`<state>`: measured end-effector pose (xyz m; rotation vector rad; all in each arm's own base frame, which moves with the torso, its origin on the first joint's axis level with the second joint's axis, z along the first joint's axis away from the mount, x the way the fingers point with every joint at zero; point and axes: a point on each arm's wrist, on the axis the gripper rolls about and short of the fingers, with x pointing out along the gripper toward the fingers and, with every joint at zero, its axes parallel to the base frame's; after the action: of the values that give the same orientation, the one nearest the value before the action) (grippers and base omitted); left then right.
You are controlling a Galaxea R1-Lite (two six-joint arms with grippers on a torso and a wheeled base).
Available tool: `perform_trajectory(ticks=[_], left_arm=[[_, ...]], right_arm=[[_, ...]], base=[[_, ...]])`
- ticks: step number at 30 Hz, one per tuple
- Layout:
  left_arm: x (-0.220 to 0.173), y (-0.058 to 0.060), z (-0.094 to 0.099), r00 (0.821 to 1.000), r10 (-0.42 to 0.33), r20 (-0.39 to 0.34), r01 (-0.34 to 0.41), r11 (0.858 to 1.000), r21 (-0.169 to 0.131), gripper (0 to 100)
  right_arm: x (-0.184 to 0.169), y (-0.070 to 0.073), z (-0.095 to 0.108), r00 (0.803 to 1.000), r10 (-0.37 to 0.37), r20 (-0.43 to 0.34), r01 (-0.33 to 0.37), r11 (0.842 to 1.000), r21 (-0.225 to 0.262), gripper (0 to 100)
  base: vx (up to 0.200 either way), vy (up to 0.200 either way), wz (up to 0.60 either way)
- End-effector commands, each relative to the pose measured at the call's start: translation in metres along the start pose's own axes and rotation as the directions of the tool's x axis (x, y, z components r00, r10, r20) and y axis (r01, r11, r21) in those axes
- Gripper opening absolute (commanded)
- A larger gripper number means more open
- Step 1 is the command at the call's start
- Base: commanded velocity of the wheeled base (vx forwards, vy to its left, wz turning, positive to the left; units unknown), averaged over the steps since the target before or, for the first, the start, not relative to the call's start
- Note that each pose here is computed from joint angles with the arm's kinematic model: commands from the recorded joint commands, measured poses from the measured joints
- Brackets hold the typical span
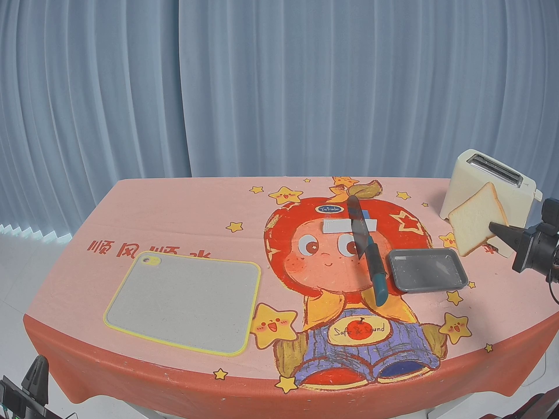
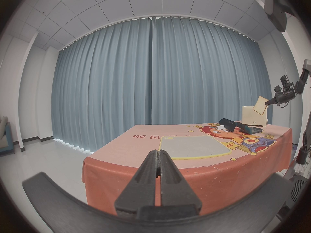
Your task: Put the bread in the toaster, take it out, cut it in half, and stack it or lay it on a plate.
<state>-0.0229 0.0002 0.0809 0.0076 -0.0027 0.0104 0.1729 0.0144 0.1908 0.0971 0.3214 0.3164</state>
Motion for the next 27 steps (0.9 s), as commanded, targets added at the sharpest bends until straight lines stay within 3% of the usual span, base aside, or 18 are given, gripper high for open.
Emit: perform_trajectory(ticks=[1,16,27], left_arm=[[0.000,0.000,-0.005,1.000,0.000,-0.001,0.000,1.000,-0.002,0],[0.000,0.000,-0.005,1.000,0.000,-0.001,0.000,1.000,-0.002,0],[0.000,0.000,-0.005,1.000,0.000,-0.001,0.000,1.000,-0.002,0]], right_arm=[[-0.001,0.000,0.002,1.000,0.002,0.009,-0.002,1.000,-0.003,0],[0.001,0.001,0.010,1.000,0.006,0.031,-0.005,1.000,-0.027,0],[0.002,0.001,0.015,0.999,0.007,0.044,-0.004,0.997,-0.079,0]], base=[[0.000,0.000,0.00],[0.000,-0.200,0.00],[0.000,-0.200,0.00]])
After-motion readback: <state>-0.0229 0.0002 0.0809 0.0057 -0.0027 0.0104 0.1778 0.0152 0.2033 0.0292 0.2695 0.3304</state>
